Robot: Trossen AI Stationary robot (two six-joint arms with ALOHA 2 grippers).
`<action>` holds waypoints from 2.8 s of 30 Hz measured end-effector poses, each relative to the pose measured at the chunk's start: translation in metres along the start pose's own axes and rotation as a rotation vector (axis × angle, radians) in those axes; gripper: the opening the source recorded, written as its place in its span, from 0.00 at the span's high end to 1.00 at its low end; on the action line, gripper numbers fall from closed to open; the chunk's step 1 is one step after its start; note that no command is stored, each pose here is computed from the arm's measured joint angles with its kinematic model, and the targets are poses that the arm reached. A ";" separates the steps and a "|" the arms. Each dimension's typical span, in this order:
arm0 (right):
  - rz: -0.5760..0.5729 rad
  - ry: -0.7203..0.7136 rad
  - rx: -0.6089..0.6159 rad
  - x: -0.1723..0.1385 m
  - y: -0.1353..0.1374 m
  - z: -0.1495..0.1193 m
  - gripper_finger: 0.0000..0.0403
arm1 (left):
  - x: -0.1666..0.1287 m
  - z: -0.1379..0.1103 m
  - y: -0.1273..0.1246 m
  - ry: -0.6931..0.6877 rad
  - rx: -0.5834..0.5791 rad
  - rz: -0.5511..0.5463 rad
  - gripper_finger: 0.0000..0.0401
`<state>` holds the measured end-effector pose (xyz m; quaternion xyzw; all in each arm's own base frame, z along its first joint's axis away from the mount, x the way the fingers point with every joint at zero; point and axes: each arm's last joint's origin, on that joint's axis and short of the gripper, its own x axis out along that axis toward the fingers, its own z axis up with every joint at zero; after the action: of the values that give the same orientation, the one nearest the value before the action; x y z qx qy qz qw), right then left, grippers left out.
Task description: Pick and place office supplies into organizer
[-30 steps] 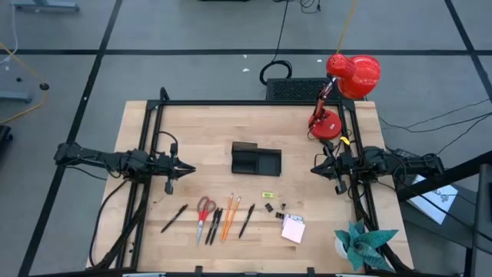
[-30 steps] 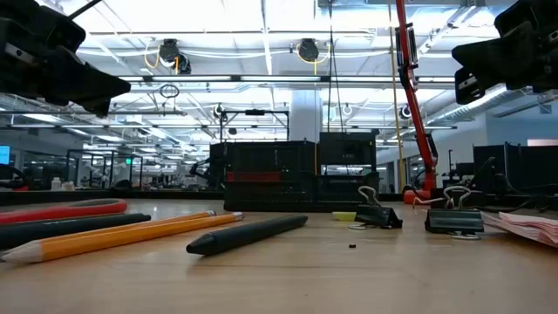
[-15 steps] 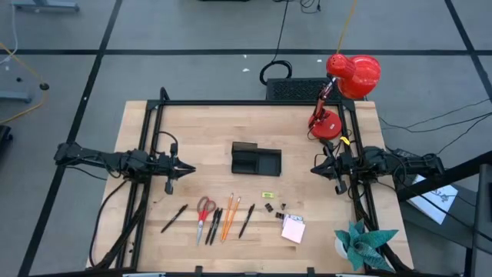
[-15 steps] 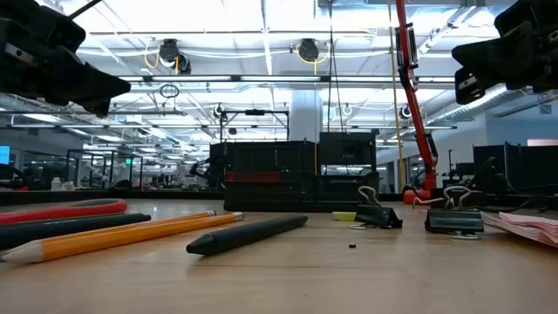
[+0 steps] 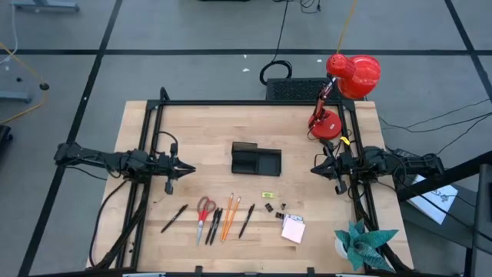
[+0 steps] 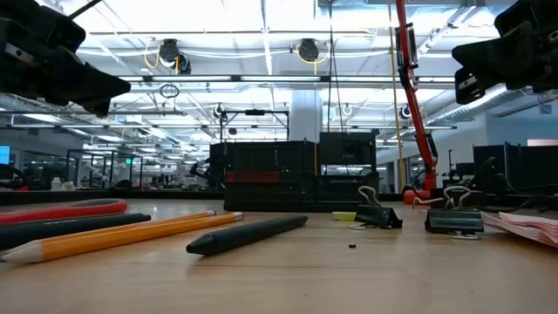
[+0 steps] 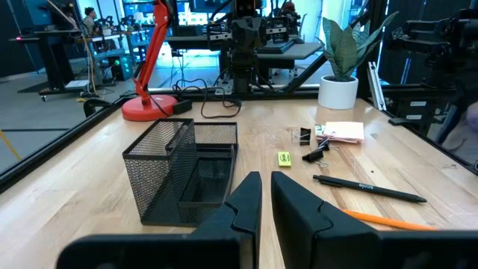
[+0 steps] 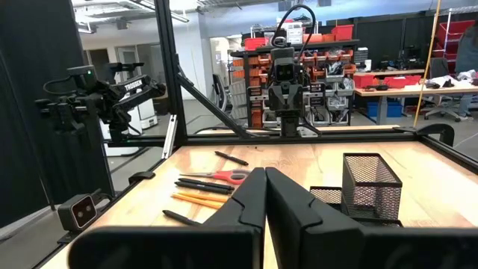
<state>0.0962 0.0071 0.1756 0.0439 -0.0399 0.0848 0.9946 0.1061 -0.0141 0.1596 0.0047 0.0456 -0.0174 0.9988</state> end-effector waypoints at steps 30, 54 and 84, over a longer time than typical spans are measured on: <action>0.000 0.000 0.000 0.000 0.000 0.000 0.99 | 0.000 0.000 0.000 0.000 0.000 0.000 0.91; 0.000 0.000 0.000 0.000 0.000 0.000 0.99 | 0.000 0.000 0.000 0.000 0.000 0.000 0.91; -0.051 0.019 -0.108 0.002 -0.002 -0.001 0.99 | -0.001 0.016 0.001 -0.154 0.306 0.061 0.91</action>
<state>0.0987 0.0058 0.1742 -0.0094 -0.0340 0.0577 0.9977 0.1063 -0.0131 0.1753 0.1570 -0.0346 0.0057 0.9870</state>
